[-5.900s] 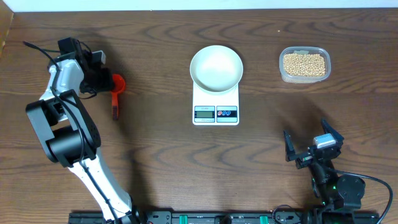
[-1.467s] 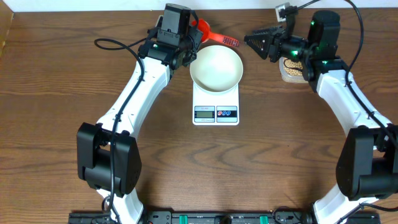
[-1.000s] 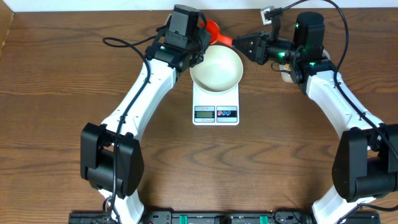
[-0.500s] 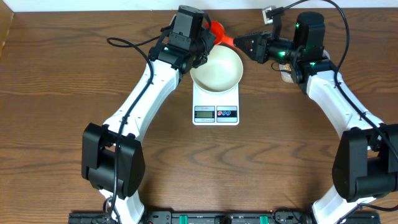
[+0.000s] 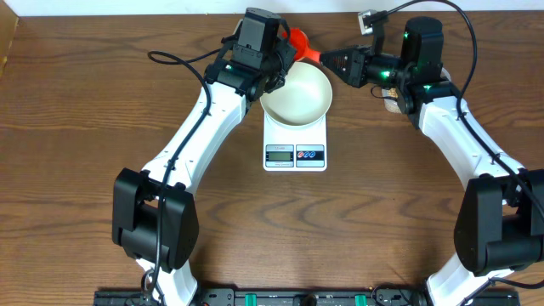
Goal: Scoop item into bowl and weigh 50g on scale
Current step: 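Grasp the scoop handle with the right gripper, release left gripper, then carry the scoop with the right gripper to the soybean tub, then move the left gripper to the scale's TARE button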
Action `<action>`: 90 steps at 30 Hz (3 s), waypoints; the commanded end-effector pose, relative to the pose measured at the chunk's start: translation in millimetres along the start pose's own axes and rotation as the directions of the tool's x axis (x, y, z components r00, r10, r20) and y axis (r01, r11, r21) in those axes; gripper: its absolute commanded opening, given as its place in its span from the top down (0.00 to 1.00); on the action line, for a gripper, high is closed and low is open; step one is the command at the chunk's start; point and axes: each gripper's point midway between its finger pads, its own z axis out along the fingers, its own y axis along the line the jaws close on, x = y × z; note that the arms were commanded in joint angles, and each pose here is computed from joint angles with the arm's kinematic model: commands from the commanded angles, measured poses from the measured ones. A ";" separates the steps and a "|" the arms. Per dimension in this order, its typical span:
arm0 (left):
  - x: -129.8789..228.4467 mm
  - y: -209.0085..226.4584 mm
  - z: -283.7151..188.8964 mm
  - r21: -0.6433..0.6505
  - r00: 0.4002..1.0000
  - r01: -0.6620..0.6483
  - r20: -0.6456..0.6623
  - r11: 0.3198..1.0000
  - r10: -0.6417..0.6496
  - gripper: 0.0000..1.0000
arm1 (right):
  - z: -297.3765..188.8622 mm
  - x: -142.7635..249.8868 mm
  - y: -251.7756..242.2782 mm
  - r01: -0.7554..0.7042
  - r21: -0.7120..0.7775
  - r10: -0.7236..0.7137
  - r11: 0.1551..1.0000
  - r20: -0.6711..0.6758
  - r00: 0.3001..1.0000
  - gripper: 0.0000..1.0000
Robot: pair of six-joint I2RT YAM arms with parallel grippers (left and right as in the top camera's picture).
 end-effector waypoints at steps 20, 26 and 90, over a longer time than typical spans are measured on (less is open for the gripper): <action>2.7 1.9 3.9 -0.007 1.000 0.005 -0.001 1.000 -0.005 0.27 | 0.0 -8.3 -4.0 -0.002 0.023 0.001 1.000 0.022 1.000 0.99; -10.9 1.9 3.3 -0.019 0.995 -0.068 0.073 0.998 0.069 0.24 | -15.4 -20.9 -27.2 -0.017 0.102 0.009 0.995 0.073 0.997 0.99; 90.9 95.7 -76.5 0.016 0.341 -0.920 -0.461 0.392 0.819 0.93 | -190.0 -16.5 -89.7 -0.027 0.723 0.219 0.691 -0.173 0.960 0.99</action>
